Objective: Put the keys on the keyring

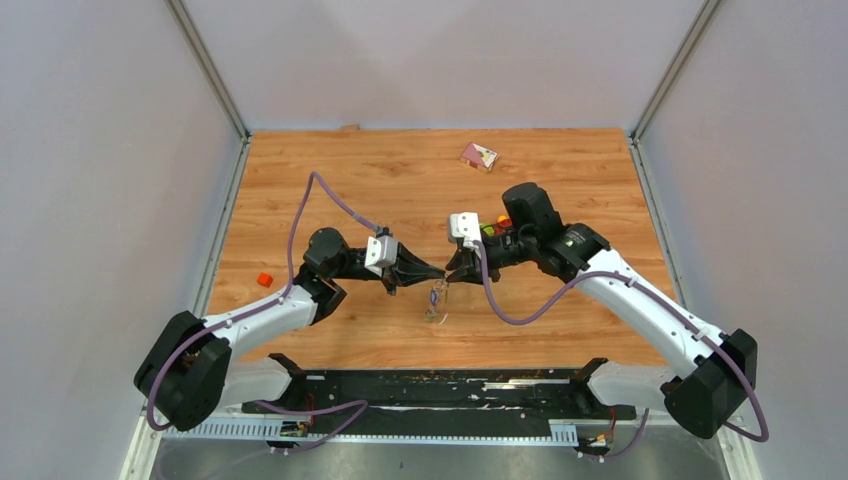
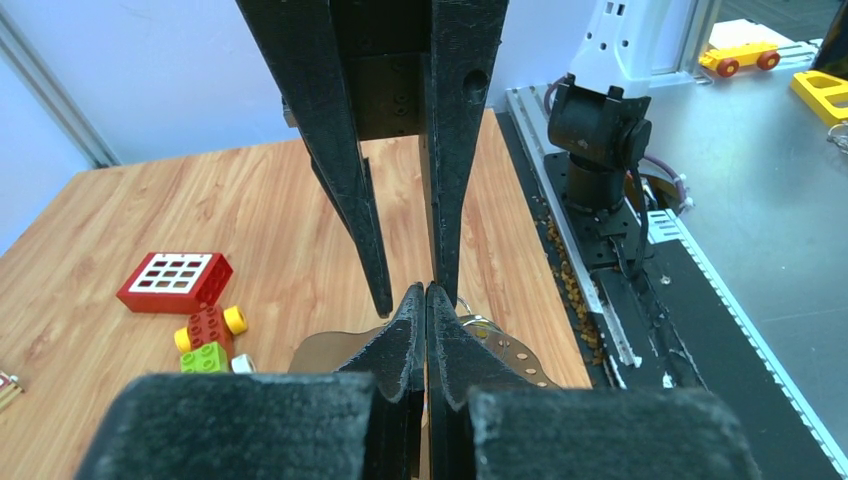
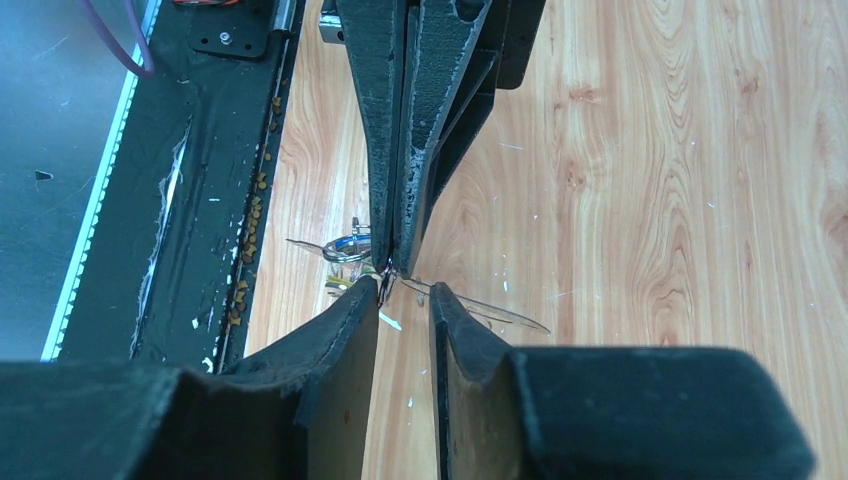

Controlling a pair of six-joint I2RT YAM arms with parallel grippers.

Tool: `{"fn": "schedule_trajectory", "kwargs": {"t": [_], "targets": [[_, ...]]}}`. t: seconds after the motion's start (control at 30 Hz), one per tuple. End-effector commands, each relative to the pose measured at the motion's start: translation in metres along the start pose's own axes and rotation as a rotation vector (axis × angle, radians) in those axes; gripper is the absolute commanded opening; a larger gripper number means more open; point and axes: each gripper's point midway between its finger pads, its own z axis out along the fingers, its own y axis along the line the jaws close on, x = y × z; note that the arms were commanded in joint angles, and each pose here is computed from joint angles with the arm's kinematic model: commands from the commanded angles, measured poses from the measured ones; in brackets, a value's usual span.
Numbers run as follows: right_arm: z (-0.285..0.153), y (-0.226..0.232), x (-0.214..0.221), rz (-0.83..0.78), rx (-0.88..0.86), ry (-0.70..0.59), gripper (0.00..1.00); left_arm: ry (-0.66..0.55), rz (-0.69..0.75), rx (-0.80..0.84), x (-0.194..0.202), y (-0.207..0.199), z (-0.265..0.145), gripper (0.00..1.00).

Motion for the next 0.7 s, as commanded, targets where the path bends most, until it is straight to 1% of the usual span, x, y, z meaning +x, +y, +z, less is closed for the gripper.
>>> {"fn": "schedule_trajectory", "kwargs": {"t": [0.0,0.3,0.43,0.57,0.67], "targets": [[0.002,0.0,-0.008,-0.017,-0.014,-0.04,0.24,-0.055,0.077,-0.013,-0.023,0.005,0.001,0.0],[0.005,0.001,-0.003,-0.006,-0.022,-0.034,0.14,-0.061,0.074,-0.026,-0.024,0.007,-0.001,0.0],[0.001,-0.001,-0.007,-0.027,-0.007,-0.032,0.0,-0.057,0.073,-0.03,-0.023,0.008,-0.002,0.0],[-0.007,-0.007,-0.015,-0.063,0.043,-0.026,0.0,-0.035,0.081,-0.032,-0.016,0.008,-0.003,0.0],[-0.014,-0.01,-0.017,-0.061,0.065,0.014,0.0,-0.002,0.105,-0.034,-0.01,0.011,-0.003,0.0]]}}
